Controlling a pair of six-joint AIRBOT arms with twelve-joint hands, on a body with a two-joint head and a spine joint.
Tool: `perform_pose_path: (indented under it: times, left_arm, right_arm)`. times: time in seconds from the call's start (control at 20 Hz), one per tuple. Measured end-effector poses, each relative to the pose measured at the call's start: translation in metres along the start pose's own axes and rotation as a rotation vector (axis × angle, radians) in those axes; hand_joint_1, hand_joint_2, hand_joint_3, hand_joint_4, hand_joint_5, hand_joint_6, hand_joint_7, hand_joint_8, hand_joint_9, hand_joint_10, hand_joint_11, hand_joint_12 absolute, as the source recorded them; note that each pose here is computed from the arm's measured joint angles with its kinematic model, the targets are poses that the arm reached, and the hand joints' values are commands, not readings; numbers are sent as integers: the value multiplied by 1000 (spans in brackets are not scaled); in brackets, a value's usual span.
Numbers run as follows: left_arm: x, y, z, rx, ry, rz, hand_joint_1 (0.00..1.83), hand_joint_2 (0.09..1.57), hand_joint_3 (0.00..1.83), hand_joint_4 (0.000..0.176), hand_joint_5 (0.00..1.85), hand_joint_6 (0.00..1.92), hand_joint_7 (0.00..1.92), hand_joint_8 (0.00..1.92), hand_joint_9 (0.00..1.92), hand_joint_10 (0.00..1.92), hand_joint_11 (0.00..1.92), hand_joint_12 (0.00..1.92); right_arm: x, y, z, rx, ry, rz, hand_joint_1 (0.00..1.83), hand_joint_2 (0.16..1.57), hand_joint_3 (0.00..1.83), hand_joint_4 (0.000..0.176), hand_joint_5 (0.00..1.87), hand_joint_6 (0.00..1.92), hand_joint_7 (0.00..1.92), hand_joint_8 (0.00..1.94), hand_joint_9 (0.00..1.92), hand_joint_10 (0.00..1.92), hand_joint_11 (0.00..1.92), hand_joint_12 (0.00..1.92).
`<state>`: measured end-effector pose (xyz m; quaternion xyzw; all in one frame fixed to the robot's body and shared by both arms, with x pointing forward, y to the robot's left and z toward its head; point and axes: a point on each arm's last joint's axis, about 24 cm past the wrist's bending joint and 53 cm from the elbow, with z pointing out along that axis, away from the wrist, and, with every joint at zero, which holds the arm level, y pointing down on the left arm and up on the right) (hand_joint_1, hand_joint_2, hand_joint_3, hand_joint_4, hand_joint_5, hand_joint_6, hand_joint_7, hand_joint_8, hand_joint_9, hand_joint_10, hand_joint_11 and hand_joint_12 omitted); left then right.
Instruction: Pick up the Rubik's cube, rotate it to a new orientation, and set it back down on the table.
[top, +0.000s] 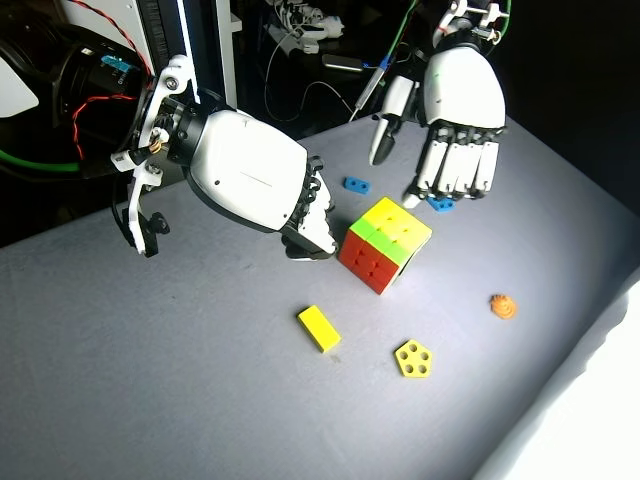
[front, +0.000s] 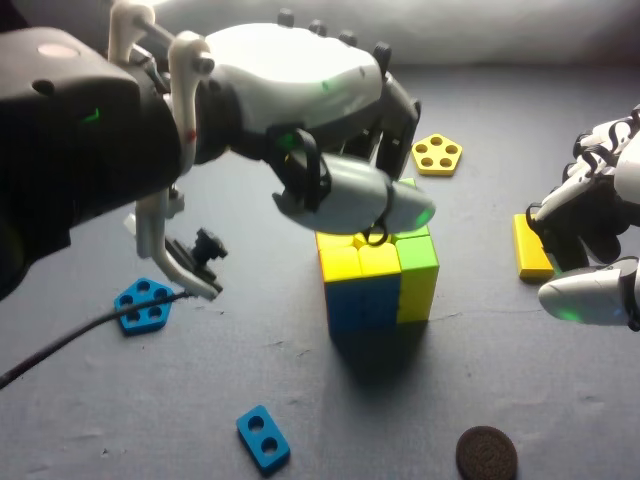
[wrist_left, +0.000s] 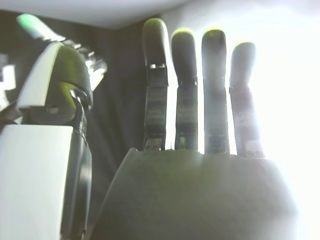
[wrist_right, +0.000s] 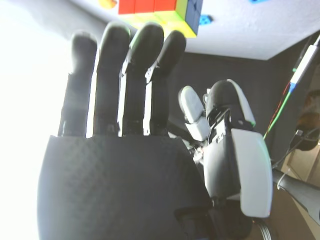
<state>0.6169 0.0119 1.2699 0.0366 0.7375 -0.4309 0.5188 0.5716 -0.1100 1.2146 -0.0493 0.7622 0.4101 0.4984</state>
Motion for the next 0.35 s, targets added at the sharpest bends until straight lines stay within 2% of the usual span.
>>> perform_pose_path:
  times: [0.1,0.35]
  left_arm:
    - [-7,-5,0,11,-17,10,385,1288,0,0,606,1150,659,1542,611,1714,406,1914]
    - [-16,-8,-2,21,-36,17,407,1282,0,0,613,1253,699,1552,646,1739,426,1921]
  right_arm:
    - [0,1,0,-2,0,0,123,1267,3,0,792,1260,879,1339,695,1616,497,1921]
    - [1,2,1,-5,2,-1,101,1275,3,0,774,1293,873,1330,681,1627,495,1921]
